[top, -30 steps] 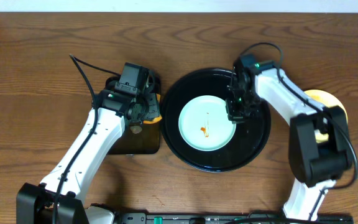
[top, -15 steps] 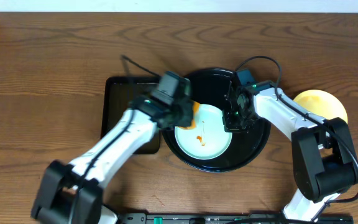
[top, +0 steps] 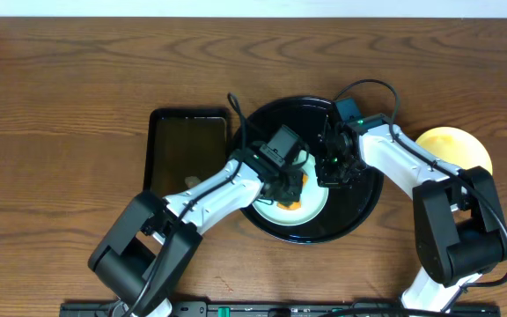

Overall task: Clean dirty plates on tray and stack at the side
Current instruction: 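Scrub the pale green plate with the sponge in the left gripper, then return the sponge to the water tray with the left gripper, then lift the pale green plate with the right gripper and move it right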

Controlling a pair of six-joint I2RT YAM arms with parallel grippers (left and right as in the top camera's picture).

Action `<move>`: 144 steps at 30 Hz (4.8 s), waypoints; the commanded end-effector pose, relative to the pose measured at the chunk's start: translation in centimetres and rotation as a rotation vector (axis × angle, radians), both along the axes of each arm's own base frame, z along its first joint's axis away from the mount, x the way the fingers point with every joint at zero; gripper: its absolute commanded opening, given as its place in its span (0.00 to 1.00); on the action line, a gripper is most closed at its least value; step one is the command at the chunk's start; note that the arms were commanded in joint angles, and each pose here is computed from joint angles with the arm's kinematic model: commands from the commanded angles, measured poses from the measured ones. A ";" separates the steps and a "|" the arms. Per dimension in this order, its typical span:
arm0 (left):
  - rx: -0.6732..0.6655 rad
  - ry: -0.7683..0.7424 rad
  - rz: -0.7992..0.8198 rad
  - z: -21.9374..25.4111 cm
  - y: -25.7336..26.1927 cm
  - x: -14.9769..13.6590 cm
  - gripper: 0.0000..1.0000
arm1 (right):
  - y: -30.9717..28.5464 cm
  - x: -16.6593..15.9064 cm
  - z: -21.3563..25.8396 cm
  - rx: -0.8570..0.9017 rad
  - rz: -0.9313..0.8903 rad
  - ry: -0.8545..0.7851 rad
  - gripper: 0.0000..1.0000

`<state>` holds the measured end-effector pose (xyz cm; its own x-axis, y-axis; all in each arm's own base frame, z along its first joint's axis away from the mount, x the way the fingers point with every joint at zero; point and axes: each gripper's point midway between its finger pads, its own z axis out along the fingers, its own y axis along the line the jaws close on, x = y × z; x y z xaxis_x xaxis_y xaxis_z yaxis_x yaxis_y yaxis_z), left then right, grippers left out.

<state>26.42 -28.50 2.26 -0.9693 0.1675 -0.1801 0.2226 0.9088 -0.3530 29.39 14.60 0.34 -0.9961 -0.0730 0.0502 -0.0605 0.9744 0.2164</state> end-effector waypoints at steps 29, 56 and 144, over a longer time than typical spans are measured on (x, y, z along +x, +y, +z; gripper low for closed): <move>0.186 -0.040 0.202 -2.8 5.8 3.6 0.12 | -0.2 -1.5 -0.3 -0.026 0.009 0.042 0.01; 0.246 -0.119 0.355 7.6 16.4 4.2 0.08 | 0.5 0.2 -0.5 0.003 0.012 -0.027 0.20; 0.217 -0.065 0.465 8.4 24.1 3.0 0.54 | -9.9 6.2 15.8 -0.340 -0.098 -0.686 0.01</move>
